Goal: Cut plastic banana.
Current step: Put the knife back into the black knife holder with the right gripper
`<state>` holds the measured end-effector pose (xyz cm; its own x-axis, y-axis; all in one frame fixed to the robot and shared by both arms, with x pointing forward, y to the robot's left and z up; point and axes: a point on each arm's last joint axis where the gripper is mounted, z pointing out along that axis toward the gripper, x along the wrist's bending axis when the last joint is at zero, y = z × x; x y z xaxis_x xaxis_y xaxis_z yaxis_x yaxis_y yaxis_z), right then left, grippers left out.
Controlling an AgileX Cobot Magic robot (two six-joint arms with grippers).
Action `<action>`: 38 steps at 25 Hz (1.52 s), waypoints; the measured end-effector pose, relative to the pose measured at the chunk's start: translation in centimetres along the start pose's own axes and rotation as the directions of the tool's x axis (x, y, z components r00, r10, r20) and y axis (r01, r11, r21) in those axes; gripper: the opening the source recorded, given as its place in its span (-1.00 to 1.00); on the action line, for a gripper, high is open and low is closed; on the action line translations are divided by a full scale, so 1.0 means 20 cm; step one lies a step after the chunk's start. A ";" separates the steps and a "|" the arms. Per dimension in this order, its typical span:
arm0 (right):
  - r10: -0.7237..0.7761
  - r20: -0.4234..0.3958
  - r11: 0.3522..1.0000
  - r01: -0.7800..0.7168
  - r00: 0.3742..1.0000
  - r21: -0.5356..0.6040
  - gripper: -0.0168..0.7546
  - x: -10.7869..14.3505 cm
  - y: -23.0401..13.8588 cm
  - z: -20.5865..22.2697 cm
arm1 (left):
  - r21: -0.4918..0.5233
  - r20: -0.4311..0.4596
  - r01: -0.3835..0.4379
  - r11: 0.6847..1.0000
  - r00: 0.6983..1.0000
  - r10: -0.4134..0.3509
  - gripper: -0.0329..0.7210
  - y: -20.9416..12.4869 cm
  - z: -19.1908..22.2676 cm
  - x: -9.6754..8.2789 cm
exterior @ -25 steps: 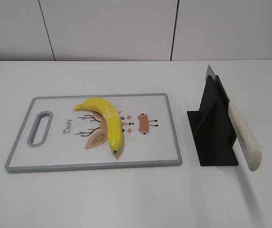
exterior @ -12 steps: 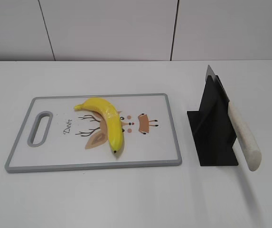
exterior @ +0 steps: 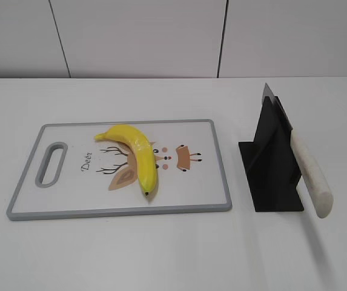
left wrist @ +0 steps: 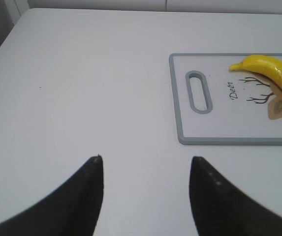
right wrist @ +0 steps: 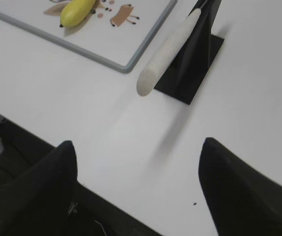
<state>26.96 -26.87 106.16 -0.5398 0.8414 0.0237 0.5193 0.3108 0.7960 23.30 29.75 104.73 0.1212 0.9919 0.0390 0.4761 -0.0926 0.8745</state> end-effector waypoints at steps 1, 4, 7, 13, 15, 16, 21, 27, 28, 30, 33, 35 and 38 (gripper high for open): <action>0.001 -0.004 1.000 -0.001 1.000 0.013 0.57 0.00 -0.02 0.00 | 0.000 0.000 0.000 1.000 1.000 0.000 0.47 0.00 0.00 0.00; -0.001 -0.004 1.000 0.001 1.000 -0.002 0.57 0.01 -0.04 -0.02 | 0.000 0.000 0.000 1.000 1.000 0.000 0.46 0.00 0.00 0.00; -0.004 0.001 0.999 0.004 1.000 -0.041 0.57 0.02 -0.06 -0.05 | 0.000 0.000 0.000 1.000 1.000 0.000 0.44 0.00 0.00 0.00; -0.021 0.013 0.989 0.023 1.000 -0.149 0.57 0.04 -0.11 -0.12 | 0.000 -0.001 0.000 1.000 1.000 0.000 0.44 0.00 0.00 0.00; -0.029 0.019 0.981 0.032 0.999 -0.191 0.57 0.05 -0.13 -0.15 | 0.000 -0.001 0.000 1.000 1.000 0.000 0.44 0.00 0.00 0.00; -0.033 0.022 0.976 0.037 0.999 -0.212 0.57 0.05 -0.14 -0.16 | 0.000 -0.001 0.000 1.000 1.000 0.000 0.44 0.00 0.00 0.00; -0.034 0.020 0.972 0.037 0.999 -0.233 0.57 0.06 -0.15 -0.18 | -0.001 -0.002 0.000 1.000 1.000 0.000 0.44 0.00 0.00 0.00; -0.003 0.034 0.971 0.011 0.999 -0.238 0.57 0.07 -0.14 -0.17 | -0.002 -0.002 0.000 1.000 1.000 0.000 0.43 0.00 0.00 0.00; 0.008 0.047 0.971 0.004 0.999 -0.238 0.57 0.07 -0.14 -0.17 | -0.002 -0.002 0.000 1.000 1.000 0.000 0.43 0.00 0.00 0.00; 0.031 0.075 0.971 -0.012 0.997 -0.240 0.57 0.07 -0.14 -0.17 | -0.002 -0.002 0.000 1.000 1.000 0.000 0.43 0.00 0.00 0.00; 0.081 0.131 0.968 -0.046 0.988 -0.245 0.57 0.07 -0.13 -0.16 | -0.002 -0.002 0.000 1.000 1.000 0.000 0.43 0.00 0.00 0.00; 0.112 0.173 0.966 -0.067 0.979 -0.248 0.57 0.07 -0.13 -0.16 | -0.002 -0.002 0.000 1.000 1.000 0.000 0.43 0.00 0.00 0.00; 0.134 0.200 0.964 -0.081 0.971 -0.251 0.57 0.07 -0.13 -0.15 | -0.002 -0.002 0.000 1.000 1.000 0.000 0.43 0.00 0.00 0.00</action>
<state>22.86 -27.81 106.02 -0.3222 0.9466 0.0086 0.3781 0.1204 0.9179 23.31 29.76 104.74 0.1197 0.9920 0.0398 0.4745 -0.0924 0.8754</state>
